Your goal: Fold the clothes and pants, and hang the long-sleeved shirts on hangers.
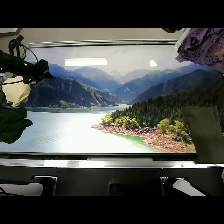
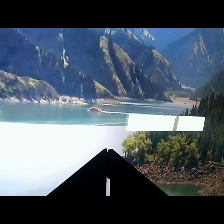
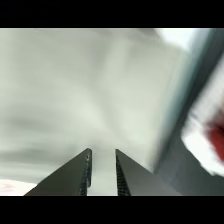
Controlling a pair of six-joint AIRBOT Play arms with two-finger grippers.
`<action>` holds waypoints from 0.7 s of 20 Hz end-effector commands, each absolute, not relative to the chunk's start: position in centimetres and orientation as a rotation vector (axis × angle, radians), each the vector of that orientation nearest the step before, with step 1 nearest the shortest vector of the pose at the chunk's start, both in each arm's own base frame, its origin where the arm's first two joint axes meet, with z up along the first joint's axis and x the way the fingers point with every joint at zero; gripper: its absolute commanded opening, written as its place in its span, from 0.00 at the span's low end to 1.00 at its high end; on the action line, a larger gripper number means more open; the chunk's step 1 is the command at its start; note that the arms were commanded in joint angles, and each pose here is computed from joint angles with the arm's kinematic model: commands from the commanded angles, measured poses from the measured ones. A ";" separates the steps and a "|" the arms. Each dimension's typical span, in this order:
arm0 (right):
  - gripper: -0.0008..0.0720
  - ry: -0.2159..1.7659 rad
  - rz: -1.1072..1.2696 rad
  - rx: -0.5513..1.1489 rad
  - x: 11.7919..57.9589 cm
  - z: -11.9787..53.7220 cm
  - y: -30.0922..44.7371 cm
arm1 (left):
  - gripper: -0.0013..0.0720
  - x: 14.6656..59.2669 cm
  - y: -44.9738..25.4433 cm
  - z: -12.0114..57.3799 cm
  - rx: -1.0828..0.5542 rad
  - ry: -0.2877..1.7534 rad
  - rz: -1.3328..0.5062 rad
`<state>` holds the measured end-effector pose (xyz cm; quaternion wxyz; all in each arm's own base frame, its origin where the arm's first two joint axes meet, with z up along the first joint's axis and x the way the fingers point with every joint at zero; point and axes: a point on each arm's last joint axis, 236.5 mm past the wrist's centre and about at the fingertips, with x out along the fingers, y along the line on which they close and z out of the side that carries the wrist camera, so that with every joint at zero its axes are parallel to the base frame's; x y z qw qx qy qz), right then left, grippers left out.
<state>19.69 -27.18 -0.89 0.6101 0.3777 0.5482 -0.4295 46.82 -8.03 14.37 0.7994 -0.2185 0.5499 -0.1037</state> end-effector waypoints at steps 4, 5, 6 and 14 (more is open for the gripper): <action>0.17 0.840 -0.421 0.524 41.2 11.5 -17.8 | 0.04 46.8 -7.8 14.4 -0.455 1.176 -0.219; 0.12 0.836 -0.320 0.453 43.2 12.0 -13.9 | 0.04 46.8 -7.4 14.3 -0.426 1.172 -0.217; 0.07 0.839 -0.220 0.392 44.7 12.3 -9.5 | 0.04 46.7 -6.8 14.3 -0.392 1.169 -0.203; 0.05 0.922 0.211 0.141 44.1 11.9 10.5 | 0.04 45.0 -4.3 12.9 -0.153 1.094 -0.146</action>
